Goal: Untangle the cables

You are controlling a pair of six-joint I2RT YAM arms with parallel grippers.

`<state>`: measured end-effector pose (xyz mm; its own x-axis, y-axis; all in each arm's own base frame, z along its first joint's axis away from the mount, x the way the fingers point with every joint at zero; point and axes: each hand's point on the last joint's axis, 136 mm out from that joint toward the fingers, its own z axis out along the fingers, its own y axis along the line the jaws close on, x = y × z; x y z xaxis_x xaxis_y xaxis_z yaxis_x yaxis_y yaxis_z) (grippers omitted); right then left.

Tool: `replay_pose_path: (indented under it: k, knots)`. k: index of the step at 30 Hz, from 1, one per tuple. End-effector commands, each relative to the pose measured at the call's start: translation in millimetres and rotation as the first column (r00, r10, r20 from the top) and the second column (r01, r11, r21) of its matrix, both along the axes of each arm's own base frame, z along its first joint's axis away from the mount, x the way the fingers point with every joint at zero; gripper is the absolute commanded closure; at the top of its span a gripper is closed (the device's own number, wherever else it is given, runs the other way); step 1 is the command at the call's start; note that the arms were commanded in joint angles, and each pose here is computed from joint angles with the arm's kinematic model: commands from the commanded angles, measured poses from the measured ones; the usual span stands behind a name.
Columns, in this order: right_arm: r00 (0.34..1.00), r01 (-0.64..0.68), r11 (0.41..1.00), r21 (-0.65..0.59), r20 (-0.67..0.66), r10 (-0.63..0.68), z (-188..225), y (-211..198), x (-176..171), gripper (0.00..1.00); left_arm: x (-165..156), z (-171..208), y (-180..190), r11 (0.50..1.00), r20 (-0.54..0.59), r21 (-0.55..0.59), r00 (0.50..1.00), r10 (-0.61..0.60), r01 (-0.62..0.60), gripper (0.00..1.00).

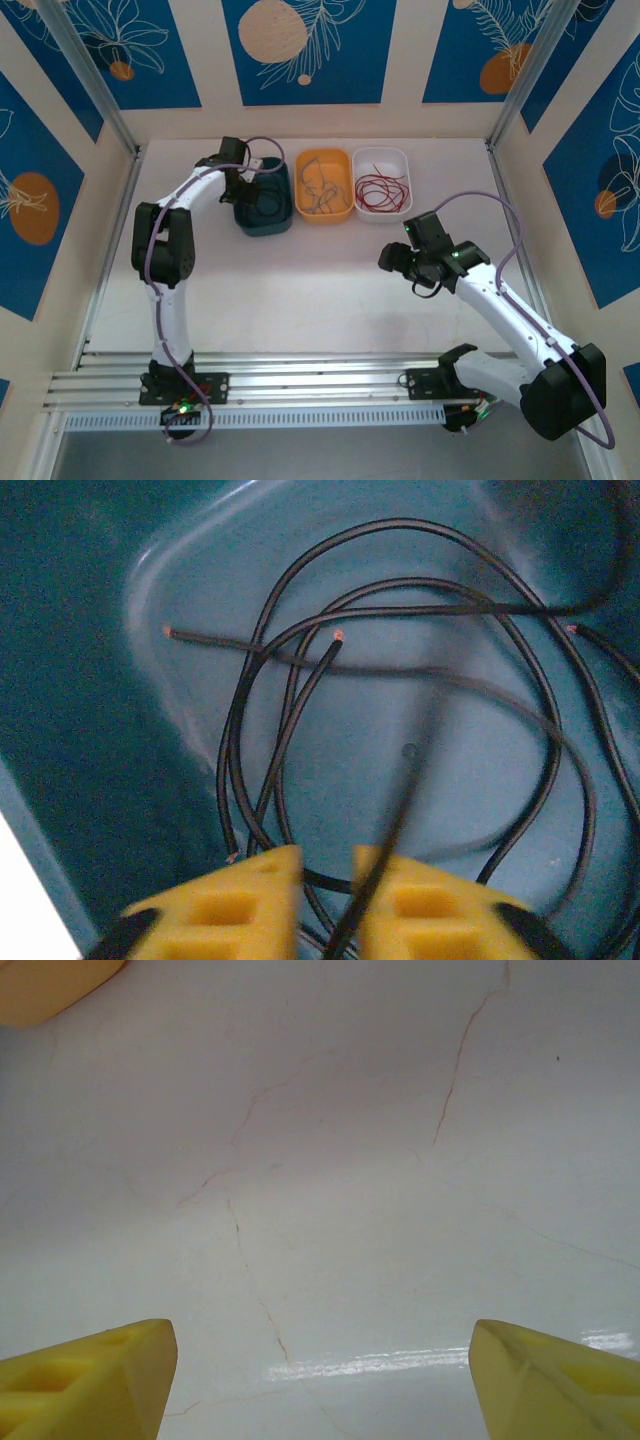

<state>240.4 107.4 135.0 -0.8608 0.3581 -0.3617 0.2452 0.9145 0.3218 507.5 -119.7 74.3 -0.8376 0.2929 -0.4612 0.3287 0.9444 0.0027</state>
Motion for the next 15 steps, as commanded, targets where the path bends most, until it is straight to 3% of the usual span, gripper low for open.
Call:
replay_pose_path:
  k: [1,5,15]
  knots:
    - [1.0,0.01,1.0,0.017,-0.006,-0.01,-3.2,0.8,0.1,0.23,3.5,18.4,-0.8,0.998,0.025,-0.04,0.998,0.053,-0.052,0.62]
    - [1.0,0.004,1.0,0.018,0.001,-0.004,-1.1,1.9,1.9,0.23,4.0,45.2,-7.2,0.992,0.075,-0.105,0.995,0.072,-0.063,0.45]
    - [1.0,0.0,1.0,0.014,0.011,0.0,1.4,1.4,2.9,0.23,-5.1,118.5,-17.7,0.97,0.192,-0.234,0.975,0.109,-0.062,0.18]
